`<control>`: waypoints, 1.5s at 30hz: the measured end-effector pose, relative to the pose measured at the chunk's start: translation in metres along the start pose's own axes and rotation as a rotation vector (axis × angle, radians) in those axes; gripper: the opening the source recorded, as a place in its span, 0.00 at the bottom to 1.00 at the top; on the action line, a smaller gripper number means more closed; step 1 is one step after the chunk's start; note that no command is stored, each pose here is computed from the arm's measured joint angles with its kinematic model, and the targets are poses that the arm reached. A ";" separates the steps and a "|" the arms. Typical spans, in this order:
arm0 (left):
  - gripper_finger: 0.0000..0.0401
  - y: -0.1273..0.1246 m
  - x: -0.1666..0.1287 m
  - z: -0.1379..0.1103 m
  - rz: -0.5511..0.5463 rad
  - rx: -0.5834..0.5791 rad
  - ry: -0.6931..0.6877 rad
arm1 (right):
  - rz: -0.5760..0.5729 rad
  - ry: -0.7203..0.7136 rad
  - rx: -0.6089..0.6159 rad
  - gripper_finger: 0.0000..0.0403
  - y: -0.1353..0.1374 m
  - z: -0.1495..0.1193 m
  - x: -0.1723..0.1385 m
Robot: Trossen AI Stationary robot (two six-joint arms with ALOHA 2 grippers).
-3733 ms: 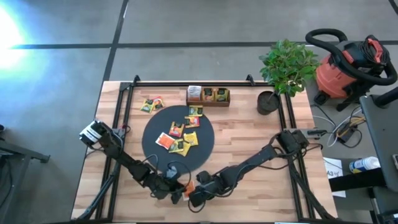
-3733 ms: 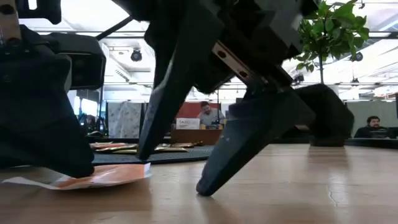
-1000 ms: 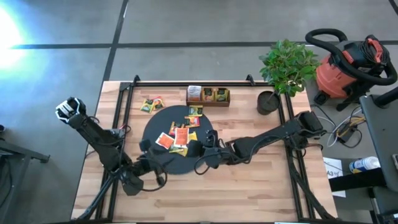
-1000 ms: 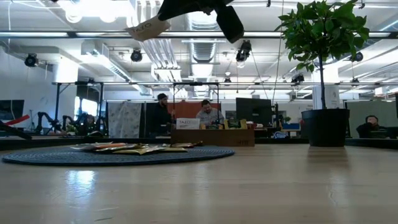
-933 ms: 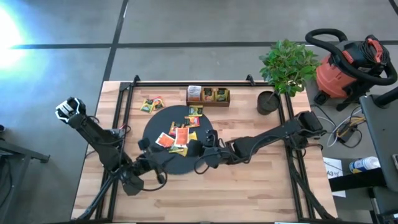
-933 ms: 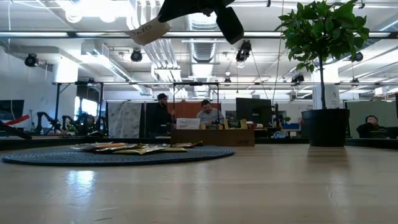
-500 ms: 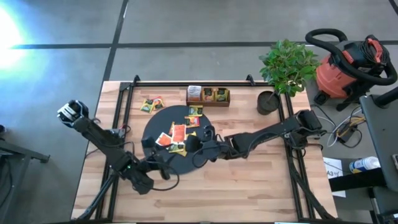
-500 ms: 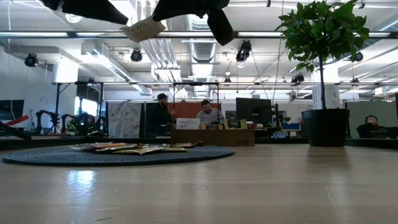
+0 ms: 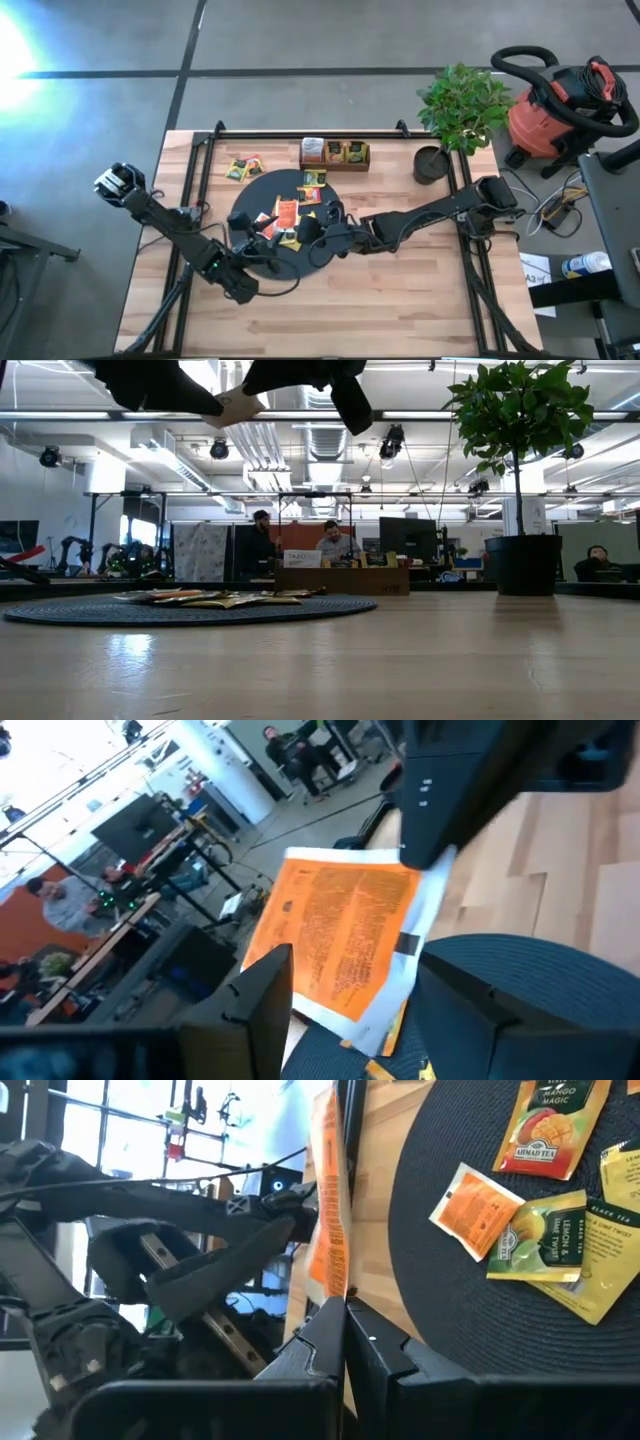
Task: Pick & Place Tea
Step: Put the orange tea bag into the left section of the wooden organizer
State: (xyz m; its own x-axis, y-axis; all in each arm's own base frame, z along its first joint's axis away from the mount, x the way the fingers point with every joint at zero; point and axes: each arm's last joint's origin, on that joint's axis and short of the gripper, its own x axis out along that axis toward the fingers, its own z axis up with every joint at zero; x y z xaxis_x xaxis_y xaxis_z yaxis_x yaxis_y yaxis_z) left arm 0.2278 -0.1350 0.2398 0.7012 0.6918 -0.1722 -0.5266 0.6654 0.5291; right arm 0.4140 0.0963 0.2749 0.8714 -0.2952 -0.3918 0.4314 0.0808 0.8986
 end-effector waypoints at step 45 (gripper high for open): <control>0.00 0.140 0.185 -0.003 -0.248 -0.128 0.407 | -0.398 0.069 -0.903 0.07 0.003 0.055 -0.135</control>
State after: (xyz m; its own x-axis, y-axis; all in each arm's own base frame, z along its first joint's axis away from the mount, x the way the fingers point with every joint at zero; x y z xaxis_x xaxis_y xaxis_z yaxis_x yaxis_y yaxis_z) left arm 0.2822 0.0869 0.2801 0.5820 0.5442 -0.6043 -0.4402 0.8356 0.3286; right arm 0.2853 0.0843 0.3416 0.6236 -0.4042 -0.6691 0.6868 0.6921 0.2221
